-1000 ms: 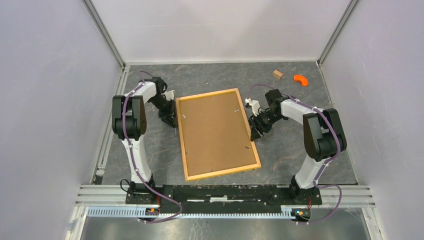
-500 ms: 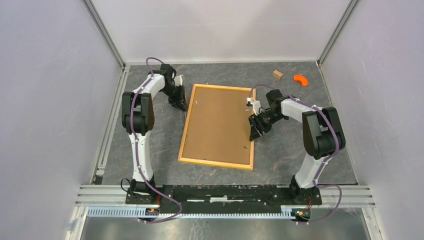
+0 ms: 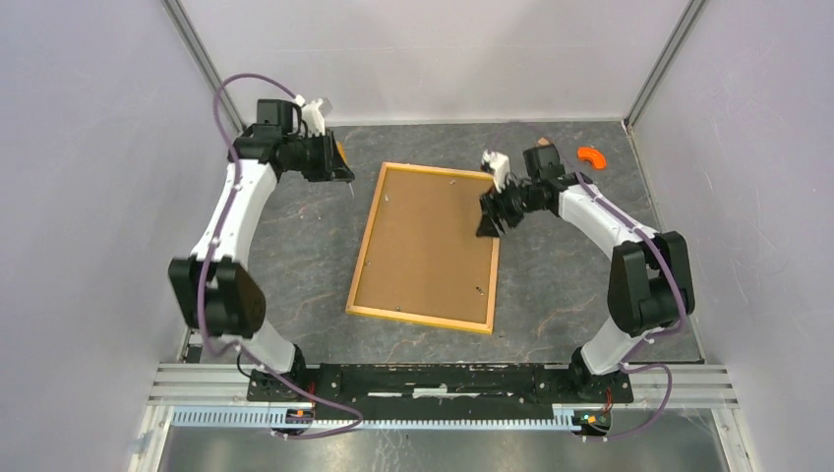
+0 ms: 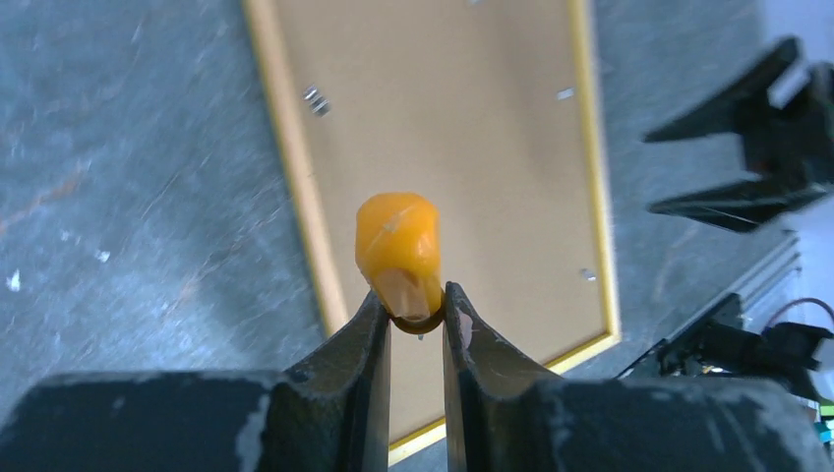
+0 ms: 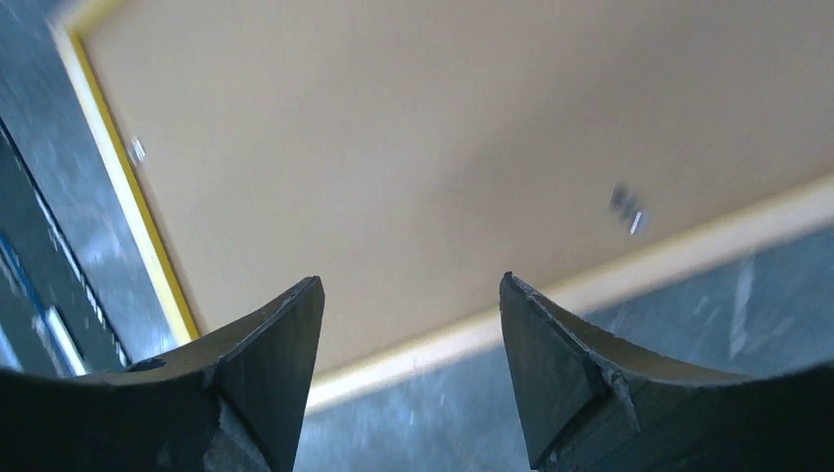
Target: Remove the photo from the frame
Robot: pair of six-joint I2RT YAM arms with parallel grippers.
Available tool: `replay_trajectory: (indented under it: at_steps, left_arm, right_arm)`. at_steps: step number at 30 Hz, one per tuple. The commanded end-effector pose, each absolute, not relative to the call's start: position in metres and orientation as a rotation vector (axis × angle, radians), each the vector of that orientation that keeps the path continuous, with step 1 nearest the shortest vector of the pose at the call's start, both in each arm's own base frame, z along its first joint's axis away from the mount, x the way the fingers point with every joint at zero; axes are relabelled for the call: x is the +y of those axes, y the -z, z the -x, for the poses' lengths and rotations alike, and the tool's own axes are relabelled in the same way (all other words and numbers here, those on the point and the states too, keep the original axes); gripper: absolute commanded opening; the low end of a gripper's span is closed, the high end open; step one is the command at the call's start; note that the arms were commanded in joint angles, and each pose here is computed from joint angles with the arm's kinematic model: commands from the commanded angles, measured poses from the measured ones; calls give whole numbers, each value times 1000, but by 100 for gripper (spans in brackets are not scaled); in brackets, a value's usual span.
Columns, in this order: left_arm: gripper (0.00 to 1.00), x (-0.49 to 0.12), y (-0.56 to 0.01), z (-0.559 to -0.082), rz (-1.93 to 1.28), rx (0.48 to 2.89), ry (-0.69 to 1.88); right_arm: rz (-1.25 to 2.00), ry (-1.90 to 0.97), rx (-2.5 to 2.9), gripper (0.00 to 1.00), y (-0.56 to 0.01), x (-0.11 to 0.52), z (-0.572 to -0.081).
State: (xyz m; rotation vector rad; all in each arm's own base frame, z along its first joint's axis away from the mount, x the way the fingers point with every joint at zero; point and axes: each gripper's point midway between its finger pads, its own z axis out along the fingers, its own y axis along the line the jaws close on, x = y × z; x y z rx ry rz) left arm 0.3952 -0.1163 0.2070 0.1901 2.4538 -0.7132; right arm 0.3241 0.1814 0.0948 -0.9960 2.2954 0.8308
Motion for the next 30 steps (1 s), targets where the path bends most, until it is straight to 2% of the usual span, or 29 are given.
replay_trajectory:
  at_steps: [1,7,14,20,21,25,27,28,29,30]
  left_arm:
    - [2,-151,-260,-381,-196,2245,930]
    - [2,-179,-292,-374,-148,2084,1101]
    - [2,-208,-302,-356,-121,2033,1220]
    - [2,-218,-303,-344,-150,2032,1281]
    - [3,-220,-303,-342,-157,2031,1292]
    - [3,-224,-303,-334,-180,2033,1321]
    - [3,-225,-301,-329,-202,2046,1316]
    - [5,-224,-301,-327,-214,2050,1309]
    - [13,-222,-299,-323,-234,2059,1295]
    - [24,-221,-297,-318,-271,2072,1280]
  right_arm:
    - [1008,-866,1895,73,-201,258,-366]
    - [1085,-965,1697,75,-263,346,-350]
    - [1072,-966,1572,76,-281,377,-337]
    - [1086,-909,1612,65,-263,382,-342]
    - [1089,-897,1624,62,-260,382,-344]
    - [1122,-878,1655,38,-248,385,-347]
    - [1140,-871,1644,22,-247,385,-346]
    - [1152,-865,1633,10,-248,384,-345]
    - [1170,-851,1619,0,-249,383,-345]
    - [1193,-829,1604,0,-248,381,-345]
